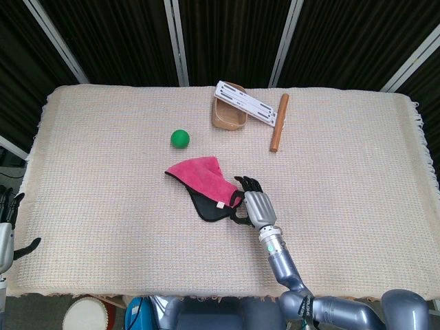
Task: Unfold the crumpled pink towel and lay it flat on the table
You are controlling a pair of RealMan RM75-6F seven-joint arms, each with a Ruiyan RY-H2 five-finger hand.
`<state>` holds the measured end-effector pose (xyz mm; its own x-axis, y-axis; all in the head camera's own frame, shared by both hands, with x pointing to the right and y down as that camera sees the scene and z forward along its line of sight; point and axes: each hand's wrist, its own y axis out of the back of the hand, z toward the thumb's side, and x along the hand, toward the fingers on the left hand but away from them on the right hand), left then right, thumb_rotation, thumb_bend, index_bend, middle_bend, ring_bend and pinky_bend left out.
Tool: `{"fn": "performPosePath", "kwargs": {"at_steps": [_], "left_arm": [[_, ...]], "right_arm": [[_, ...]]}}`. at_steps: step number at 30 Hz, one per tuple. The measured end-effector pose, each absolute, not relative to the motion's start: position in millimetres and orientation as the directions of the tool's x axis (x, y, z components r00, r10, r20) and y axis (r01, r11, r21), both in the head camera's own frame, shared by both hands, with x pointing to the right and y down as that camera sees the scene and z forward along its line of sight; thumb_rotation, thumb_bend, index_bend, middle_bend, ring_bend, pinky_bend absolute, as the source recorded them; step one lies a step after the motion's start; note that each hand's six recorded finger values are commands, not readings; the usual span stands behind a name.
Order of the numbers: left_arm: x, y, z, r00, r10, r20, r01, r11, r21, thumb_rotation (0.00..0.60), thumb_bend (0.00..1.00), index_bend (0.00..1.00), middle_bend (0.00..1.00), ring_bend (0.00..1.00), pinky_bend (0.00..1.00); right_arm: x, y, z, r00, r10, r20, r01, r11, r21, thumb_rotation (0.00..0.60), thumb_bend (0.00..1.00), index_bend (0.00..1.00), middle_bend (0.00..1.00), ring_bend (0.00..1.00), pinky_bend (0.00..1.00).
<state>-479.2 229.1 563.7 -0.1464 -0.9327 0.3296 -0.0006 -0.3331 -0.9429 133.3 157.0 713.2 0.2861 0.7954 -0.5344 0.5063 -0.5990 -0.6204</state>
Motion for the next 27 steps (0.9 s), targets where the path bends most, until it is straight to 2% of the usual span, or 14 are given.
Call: {"fn": "performPosePath", "kwargs": {"at_steps": [6,16,27], "left_arm": [[-478,229,564,-0.144,-0.934,0.327,-0.003,-0.33,-0.944,0.6,0.05,0.1,0.0,0.0,0.03],[-476,230,564,-0.137,-0.933,0.332,-0.006,-0.334,-0.943,0.6,0.05,0.11,0.0,0.0,0.03],[-468,230,574,-0.13,-0.922,0.364,-0.026,-0.363,-0.931,0.6,0.05,0.12,0.01,0.0,0.03]], "right_arm": [[132,155,713,0.277,0.803,-0.527,0.516,-0.587,-0.623,0.6,0.37,0.63,0.17,0.0,0.0],[139,150,706,0.266,0.815,-0.514,0.527,-0.57,-0.63,0.6,0.43,0.63,0.17,0.0,0.0],[159,117,664,0.248,0.865,-0.436,0.542,-0.497,-0.678,0.6,0.5,0.63,0.17,0.0,0.0]]}}
